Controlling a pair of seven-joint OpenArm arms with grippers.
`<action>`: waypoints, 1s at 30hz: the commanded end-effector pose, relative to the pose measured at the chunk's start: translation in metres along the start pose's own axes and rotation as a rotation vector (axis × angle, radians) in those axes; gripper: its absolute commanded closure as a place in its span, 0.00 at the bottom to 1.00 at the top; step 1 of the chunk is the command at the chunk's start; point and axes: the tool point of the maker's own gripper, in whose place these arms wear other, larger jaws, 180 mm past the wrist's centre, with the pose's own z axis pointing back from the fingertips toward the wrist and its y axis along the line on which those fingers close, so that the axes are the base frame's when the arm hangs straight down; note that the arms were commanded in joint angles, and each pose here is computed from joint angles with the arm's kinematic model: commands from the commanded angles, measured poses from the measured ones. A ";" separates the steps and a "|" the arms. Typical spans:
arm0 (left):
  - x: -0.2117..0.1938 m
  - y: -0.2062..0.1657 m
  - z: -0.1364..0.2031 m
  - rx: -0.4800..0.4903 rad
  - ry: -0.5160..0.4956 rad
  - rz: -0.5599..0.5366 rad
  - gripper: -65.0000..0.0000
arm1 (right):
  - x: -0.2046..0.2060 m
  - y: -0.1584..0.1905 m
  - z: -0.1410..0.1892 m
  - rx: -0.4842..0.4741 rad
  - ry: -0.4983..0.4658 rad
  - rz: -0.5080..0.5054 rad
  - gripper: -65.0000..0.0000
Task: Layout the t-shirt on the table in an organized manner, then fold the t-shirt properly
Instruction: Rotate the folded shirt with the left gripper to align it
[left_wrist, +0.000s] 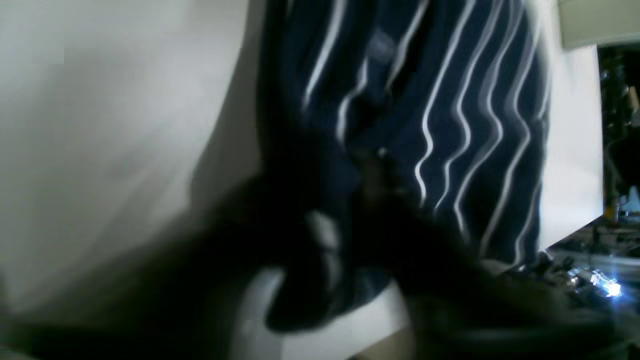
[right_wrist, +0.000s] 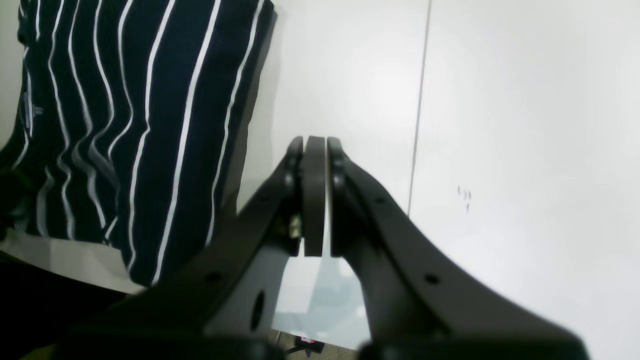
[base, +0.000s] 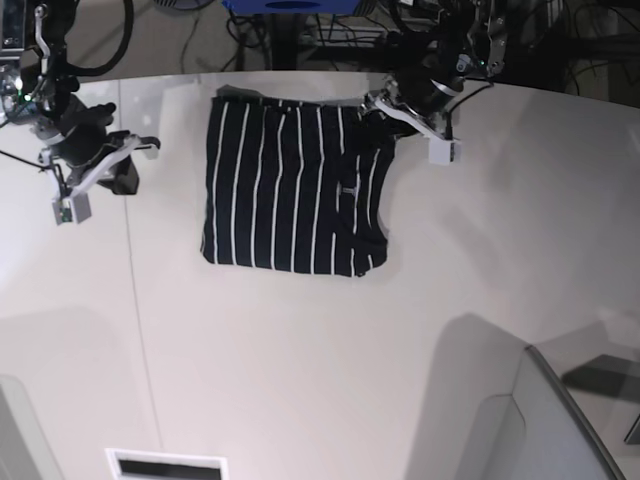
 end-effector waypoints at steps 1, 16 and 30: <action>-0.014 0.009 0.003 0.040 0.068 -0.015 1.00 | 0.012 -0.001 0.003 0.005 -0.042 0.012 0.98; 0.062 0.020 -0.008 0.158 0.230 -0.574 1.00 | 0.016 0.000 0.002 0.006 -0.049 0.012 0.98; 0.121 -0.013 -0.055 0.271 0.348 -1.348 1.00 | 0.019 -0.001 0.001 0.005 -0.058 0.011 0.98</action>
